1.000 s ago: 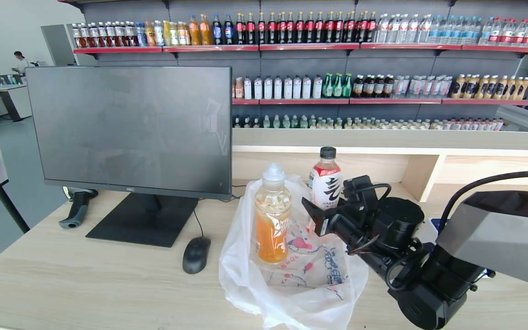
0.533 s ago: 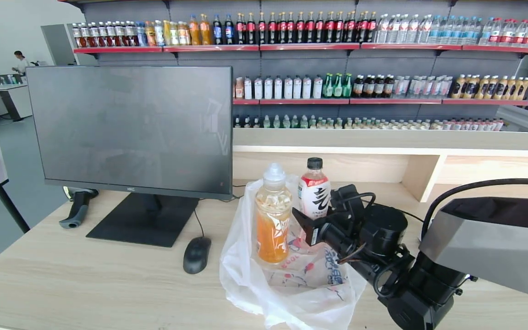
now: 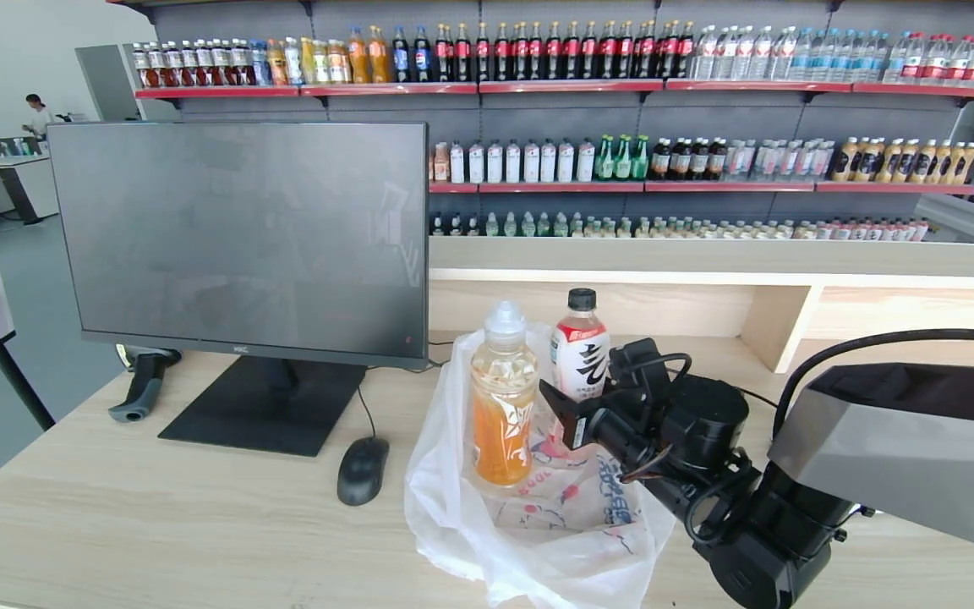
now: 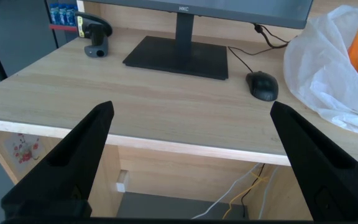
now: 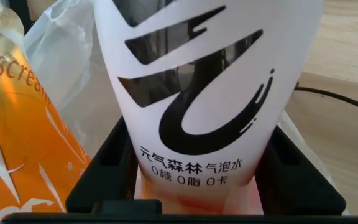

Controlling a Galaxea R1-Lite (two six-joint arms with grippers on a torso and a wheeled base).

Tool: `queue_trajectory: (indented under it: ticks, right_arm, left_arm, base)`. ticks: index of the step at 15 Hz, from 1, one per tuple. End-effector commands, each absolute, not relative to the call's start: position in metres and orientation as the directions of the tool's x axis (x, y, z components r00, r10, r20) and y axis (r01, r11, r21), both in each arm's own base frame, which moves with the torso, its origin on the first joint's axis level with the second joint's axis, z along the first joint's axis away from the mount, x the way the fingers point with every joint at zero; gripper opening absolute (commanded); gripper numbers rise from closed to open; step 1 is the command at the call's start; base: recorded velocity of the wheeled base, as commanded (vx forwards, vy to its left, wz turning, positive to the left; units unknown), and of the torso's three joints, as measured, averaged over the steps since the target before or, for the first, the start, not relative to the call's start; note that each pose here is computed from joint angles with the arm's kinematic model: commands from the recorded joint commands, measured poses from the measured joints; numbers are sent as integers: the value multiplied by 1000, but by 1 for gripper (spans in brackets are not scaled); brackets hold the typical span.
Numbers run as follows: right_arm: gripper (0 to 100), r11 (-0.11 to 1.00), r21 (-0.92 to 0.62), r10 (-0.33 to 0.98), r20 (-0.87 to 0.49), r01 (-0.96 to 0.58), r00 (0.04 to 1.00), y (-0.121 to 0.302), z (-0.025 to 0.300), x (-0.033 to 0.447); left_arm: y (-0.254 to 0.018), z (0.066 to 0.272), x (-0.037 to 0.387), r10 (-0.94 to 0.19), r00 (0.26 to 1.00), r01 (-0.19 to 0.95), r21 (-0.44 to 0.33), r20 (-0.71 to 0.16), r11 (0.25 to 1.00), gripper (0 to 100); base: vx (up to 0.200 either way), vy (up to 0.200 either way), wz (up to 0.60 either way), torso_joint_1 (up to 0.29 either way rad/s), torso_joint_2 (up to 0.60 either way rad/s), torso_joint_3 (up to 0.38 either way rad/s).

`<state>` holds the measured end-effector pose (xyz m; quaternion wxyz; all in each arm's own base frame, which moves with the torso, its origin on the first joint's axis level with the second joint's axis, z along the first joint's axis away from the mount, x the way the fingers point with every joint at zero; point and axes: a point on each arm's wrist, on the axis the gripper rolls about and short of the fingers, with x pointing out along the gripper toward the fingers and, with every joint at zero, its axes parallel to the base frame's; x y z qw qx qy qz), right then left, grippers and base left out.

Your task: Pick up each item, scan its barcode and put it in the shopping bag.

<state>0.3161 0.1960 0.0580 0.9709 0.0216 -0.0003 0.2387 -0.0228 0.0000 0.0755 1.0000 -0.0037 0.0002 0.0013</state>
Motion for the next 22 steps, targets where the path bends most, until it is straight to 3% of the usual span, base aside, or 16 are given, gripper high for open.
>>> queue_trajectory:
  ticks: [1, 13, 14, 22]
  right_arm:
    - [0, 886, 35, 463, -40, -462, 886, 191, 48, 309]
    - [0, 887, 25, 461, -86, -461, 883, 188, 40, 303]
    - [100, 887, 25, 461, -86, -461, 883, 187, 41, 301]
    - [100, 887, -1, 461, -58, -462, 885, 175, 66, 283]
  left_arm:
    - [0, 75, -23, 3, 1000, -3, -8, 0, 1000, 100]
    - [0, 75, -23, 3, 1000, -3, -5, 0, 1000, 100]
    - [0, 75, -23, 3, 1000, -3, -5, 0, 1000, 100]
    - [0, 75, -23, 2, 1000, -2, -3, 0, 1000, 100]
  base:
    - [0, 0, 0, 0, 0, 0]
    - [0, 0, 0, 0, 0, 0]
    - [0, 0, 0, 0, 0, 0]
    - [0, 0, 0, 0, 0, 0]
